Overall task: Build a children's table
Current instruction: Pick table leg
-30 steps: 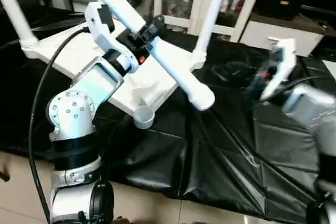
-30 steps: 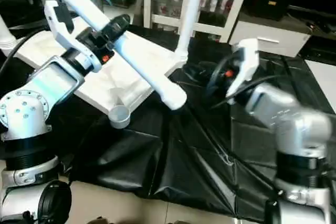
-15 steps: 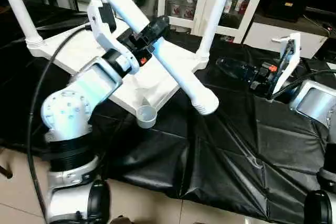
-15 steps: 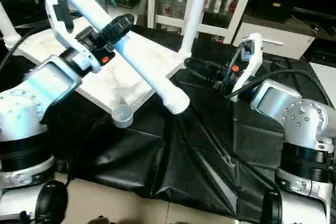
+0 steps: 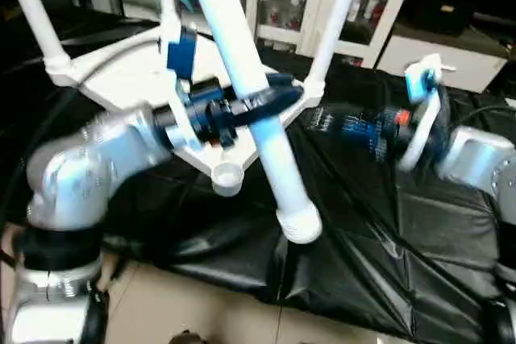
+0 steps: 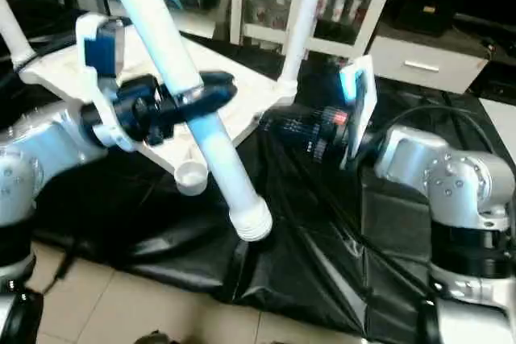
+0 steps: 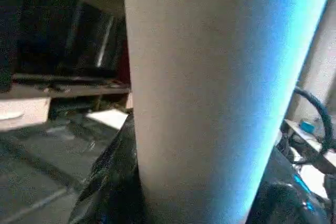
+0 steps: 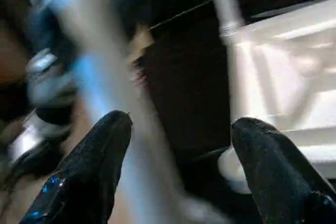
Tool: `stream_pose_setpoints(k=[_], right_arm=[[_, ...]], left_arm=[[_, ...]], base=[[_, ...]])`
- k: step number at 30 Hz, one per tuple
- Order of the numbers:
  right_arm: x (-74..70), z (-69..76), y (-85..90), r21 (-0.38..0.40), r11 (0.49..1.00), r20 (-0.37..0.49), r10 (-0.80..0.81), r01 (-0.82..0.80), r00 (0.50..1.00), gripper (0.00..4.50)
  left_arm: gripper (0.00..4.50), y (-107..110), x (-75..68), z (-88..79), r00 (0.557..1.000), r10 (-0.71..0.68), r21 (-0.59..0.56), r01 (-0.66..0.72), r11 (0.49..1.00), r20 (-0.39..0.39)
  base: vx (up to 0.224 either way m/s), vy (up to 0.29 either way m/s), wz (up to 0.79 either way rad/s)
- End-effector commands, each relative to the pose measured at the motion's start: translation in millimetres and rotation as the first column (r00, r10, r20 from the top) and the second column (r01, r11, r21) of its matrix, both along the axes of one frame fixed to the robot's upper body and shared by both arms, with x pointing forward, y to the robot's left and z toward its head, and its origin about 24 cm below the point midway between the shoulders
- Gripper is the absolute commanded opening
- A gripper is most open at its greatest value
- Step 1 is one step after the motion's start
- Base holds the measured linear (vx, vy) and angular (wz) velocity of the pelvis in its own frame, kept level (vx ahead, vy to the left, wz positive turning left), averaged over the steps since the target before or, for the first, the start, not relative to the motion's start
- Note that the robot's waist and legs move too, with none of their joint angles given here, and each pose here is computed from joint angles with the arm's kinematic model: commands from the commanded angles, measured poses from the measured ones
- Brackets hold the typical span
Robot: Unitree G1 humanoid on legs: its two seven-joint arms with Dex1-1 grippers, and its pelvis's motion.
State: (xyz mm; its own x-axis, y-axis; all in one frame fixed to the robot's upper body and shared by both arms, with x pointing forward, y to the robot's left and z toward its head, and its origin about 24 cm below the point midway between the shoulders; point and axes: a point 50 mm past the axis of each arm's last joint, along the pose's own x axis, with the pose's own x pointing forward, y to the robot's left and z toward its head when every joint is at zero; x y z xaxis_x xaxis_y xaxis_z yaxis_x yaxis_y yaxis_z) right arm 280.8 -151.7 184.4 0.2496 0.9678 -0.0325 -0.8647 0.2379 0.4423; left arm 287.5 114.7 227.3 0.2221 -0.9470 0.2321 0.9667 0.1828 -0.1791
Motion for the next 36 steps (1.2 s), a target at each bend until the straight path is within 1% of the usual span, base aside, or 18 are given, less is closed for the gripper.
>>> stream_pose_setpoints(k=[1, 2, 6, 12, 15, 18, 20, 25, 28, 30, 32, 33, 35, 36], right_arm=[[-2.7, 3.2, 5.6, -0.009, 0.998, 0.011, 0.056, -0.056, 0.998, 3.41], [-1.7, 7.5, 9.8, 0.002, 0.997, 0.022, 0.08, -0.08, 0.997, 3.41], [0.3, 13.4, 15.2, 0.01, 0.994, 0.047, 0.11, -0.111, 0.993, 3.41], [4.1, 15.8, 23.7, -0.002, 0.989, 0.072, 0.15, -0.15, 0.986, 3.41], [4.2, 14.0, 28.1, -0.016, 0.984, 0.074, 0.179, -0.179, 0.981, 3.41], [4.9, 11.6, 31.9, -0.032, 0.98, 0.067, 0.197, -0.195, 0.978, 3.41], [4.3, 14.2, 34.4, -0.025, 0.976, 0.064, 0.216, -0.215, 0.974, 3.41], [-0.8, 18.9, 36.9, -0.012, 0.962, 0.063, 0.273, -0.273, 0.96, 3.41], [-1.8, 18.3, 37.0, -0.014, 0.958, 0.059, 0.286, -0.286, 0.956, 3.41], [-2.0, 16.6, 36.6, -0.021, 0.958, 0.052, 0.288, -0.288, 0.956, 3.13], [-2.2, 14.8, 36.3, -0.029, 0.958, 0.044, 0.288, -0.287, 0.957, 2.94], [-2.2, 13.5, 35.7, -0.03, 0.959, 0.036, 0.284, -0.283, 0.958, 2.94], [-1.9, 12.7, 35.2, -0.031, 0.96, 0.03, 0.28, -0.279, 0.959, 2.63], [-1.8, 12.2, 34.7, -0.032, 0.961, 0.026, 0.276, -0.275, 0.961, 2.58]], left_arm=[[1.75, -4, -1.5, 9.1, 0.997, -0.051, 0.004, 0.051, 0.999, 0.058], [1.75, -4, -2.5, 12.7, 0.996, -0.066, -0.008, 0.066, 0.998, 0.068], [1.75, -3, -4.8, 16.1, 0.993, -0.091, -0.023, 0.093, 0.995, 0.079], [1.75, 0, -6.8, 20.9, 0.985, -0.155, -0.096, 0.161, 0.982, 0.073], [1.75, 2, -7.6, 22.9, 0.979, -0.194, -0.157, 0.202, 0.967, 0.063], [1.75, 5, -5.6, 26.8, 0.974, -0.221, -0.254, 0.227, 0.94, 0.05], [1.75, 7, -3.1, 29.3, 0.97, -0.24, -0.333, 0.239, 0.912, 0.039], [1.75, 12, 0.5, 28.1, 0.968, -0.251, -0.413, 0.234, 0.88, 0.013], [1.75, 13, 1.6, 27.0, 0.968, -0.251, -0.422, 0.23, 0.877, 0.006], [1.75, 13, 2.0, 25.7, 0.968, -0.252, -0.418, 0.229, 0.879, 0.0], [1.75, 12, 1.9, 24.3, 0.967, -0.254, -0.411, 0.229, 0.882, -0.007], [1.75, 11, 1.7, 23.7, 0.966, -0.257, -0.406, 0.23, 0.885, -0.013], [1.75, 11, 1.6, 23.5, 0.965, -0.26, -0.404, 0.231, 0.885, -0.017], [1.75, 10, 1.7, 23.5, 0.965, -0.263, -0.402, 0.232, 0.886, -0.021]], base=[[0.0, 0.0, 0.0], [0.0, 0.0, 0.0], [0.0, 0.0, 0.0], [0.0, 0.0, 0.0], [0.0, 0.0, 0.0], [0.0, 0.0, 0.0], [0.0, 0.0, 0.0], [0.0, 0.0, 0.0], [0.0, 0.0, 0.0], [0.0, 0.0, 0.0], [0.0, 0.0, 0.0], [0.0, 0.0, 0.0], [0.0, 0.0, 0.0], [0.0, 0.0, 0.0]])
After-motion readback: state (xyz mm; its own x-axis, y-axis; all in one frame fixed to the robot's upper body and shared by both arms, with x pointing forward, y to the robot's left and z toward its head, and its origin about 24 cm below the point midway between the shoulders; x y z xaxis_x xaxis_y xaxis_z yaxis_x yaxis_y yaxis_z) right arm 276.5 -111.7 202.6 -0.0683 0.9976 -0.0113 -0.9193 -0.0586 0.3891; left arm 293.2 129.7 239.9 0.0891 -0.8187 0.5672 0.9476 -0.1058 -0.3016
